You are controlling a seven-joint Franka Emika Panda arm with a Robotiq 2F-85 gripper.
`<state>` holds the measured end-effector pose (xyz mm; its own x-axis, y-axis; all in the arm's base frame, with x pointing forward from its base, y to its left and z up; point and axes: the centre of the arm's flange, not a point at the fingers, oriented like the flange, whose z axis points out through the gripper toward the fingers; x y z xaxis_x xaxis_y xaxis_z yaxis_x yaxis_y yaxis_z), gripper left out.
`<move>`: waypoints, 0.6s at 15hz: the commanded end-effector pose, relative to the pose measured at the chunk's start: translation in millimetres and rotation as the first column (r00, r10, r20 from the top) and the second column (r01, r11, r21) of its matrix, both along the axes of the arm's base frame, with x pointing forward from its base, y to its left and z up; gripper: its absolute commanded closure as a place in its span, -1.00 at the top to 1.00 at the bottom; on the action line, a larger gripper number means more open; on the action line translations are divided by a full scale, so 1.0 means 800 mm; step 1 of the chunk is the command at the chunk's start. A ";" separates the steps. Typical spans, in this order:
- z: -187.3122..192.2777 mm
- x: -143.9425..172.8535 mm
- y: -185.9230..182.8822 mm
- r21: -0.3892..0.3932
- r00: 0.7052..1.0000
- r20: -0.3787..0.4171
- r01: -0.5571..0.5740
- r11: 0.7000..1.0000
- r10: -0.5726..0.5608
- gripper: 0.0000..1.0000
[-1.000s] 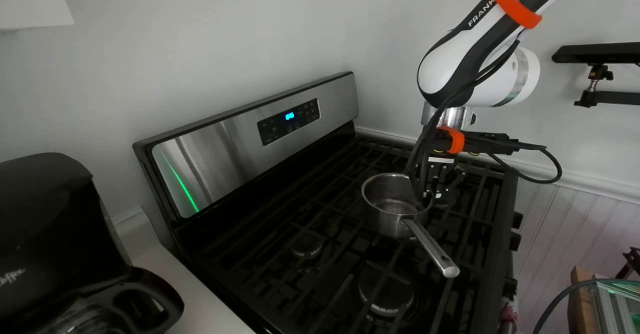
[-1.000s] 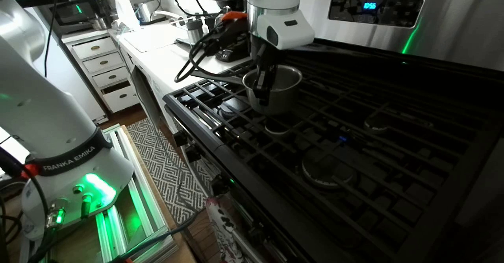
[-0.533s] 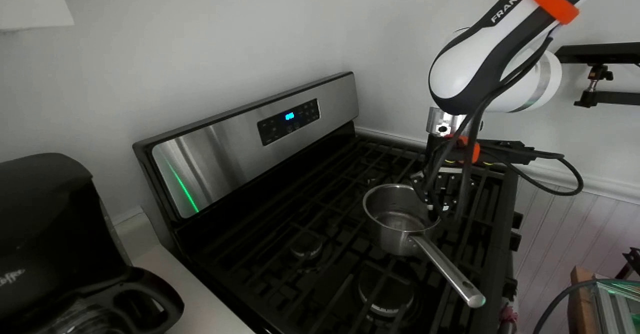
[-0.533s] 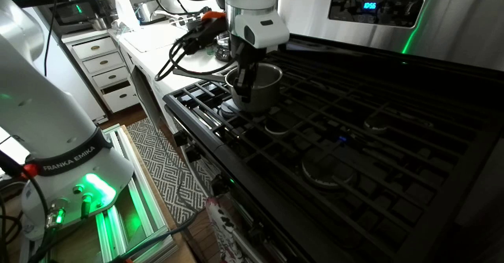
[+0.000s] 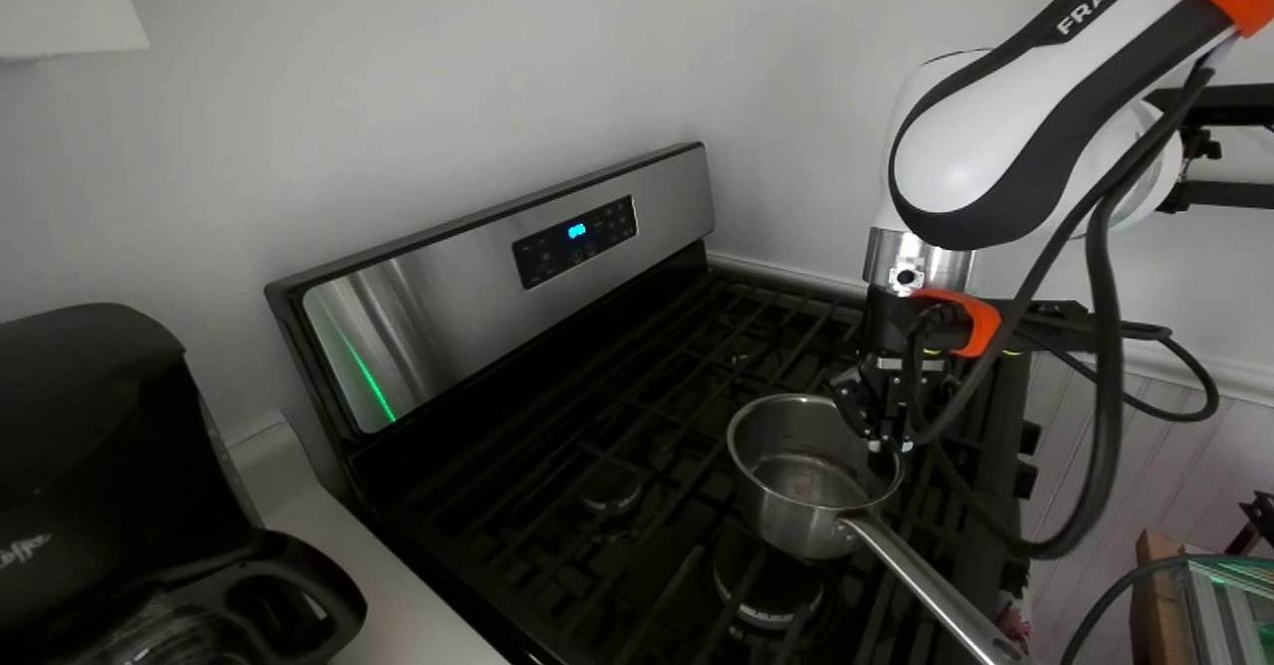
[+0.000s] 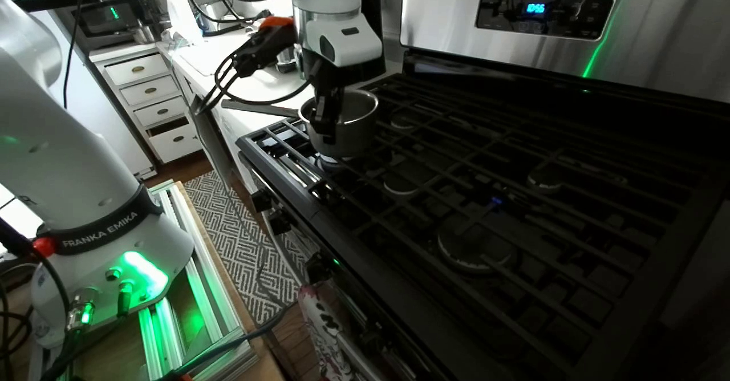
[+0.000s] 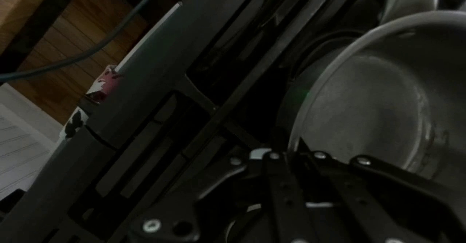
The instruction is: Pick up the pot on the stove and put it on the front left plate of the stove
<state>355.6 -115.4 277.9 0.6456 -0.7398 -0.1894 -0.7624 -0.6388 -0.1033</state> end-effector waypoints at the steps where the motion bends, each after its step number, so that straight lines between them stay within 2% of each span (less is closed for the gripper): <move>1: 0.018 -0.008 0.024 0.021 1.000 0.027 -0.006 1.000 0.006 -0.97; 9: 0.011 -0.003 0.042 0.029 1.000 -0.020 0.008 1.000 -0.007 -0.97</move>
